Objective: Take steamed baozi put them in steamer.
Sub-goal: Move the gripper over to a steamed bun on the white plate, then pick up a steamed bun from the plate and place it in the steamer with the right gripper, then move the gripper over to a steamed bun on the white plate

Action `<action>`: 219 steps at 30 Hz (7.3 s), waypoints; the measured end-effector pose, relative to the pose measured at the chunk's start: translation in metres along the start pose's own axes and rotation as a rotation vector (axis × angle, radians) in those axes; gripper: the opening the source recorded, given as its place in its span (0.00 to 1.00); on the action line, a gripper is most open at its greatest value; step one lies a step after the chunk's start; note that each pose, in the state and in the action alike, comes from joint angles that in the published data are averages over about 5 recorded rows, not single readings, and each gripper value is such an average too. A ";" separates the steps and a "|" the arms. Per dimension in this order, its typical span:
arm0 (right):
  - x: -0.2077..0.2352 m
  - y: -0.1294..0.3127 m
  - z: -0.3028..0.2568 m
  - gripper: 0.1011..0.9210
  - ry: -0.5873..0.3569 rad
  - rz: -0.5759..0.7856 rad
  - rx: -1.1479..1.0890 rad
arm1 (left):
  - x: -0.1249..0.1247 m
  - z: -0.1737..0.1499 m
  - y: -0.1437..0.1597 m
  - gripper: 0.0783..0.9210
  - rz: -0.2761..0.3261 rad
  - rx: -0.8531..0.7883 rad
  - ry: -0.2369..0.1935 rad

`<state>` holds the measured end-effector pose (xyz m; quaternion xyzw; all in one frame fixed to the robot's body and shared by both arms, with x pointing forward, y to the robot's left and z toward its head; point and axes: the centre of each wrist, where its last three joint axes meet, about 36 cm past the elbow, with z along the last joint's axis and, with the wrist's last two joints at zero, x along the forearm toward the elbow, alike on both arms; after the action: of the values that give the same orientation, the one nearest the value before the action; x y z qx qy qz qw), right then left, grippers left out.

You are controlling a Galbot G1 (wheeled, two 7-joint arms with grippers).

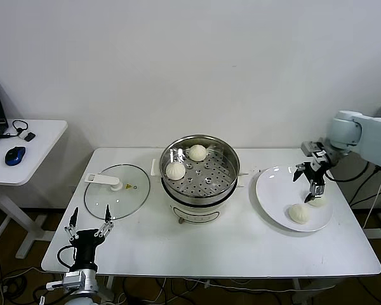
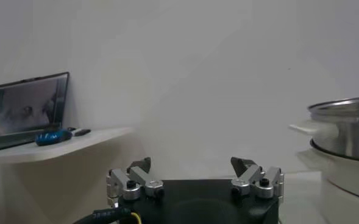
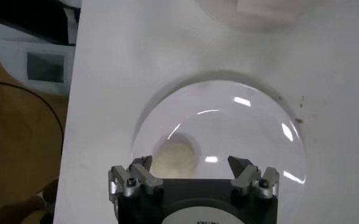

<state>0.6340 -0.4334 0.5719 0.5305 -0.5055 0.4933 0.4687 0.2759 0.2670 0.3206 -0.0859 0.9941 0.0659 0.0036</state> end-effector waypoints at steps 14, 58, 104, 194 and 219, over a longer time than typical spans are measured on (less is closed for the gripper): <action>-0.054 0.017 0.029 0.88 -0.002 -0.027 -0.033 | 0.000 0.004 0.002 0.88 -0.004 -0.013 0.009; -0.107 0.010 0.043 0.86 -0.010 -0.014 -0.048 | 0.001 0.010 0.002 0.88 -0.004 -0.016 0.013; 0.119 -0.051 -0.170 0.64 -0.037 0.229 0.607 | -0.001 0.003 -0.001 0.88 0.003 -0.012 0.000; 0.076 -0.059 -0.262 0.88 0.000 0.170 0.942 | 0.000 0.002 0.004 0.88 -0.016 0.003 0.001; 0.047 -0.034 -0.069 0.88 0.115 0.065 0.239 | 0.001 0.007 -0.002 0.88 0.004 -0.001 0.013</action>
<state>0.6646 -0.3667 0.6241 0.5366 -0.4324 0.5946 0.4142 0.2754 0.2654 0.3130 -0.0842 0.9943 0.0658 -0.0032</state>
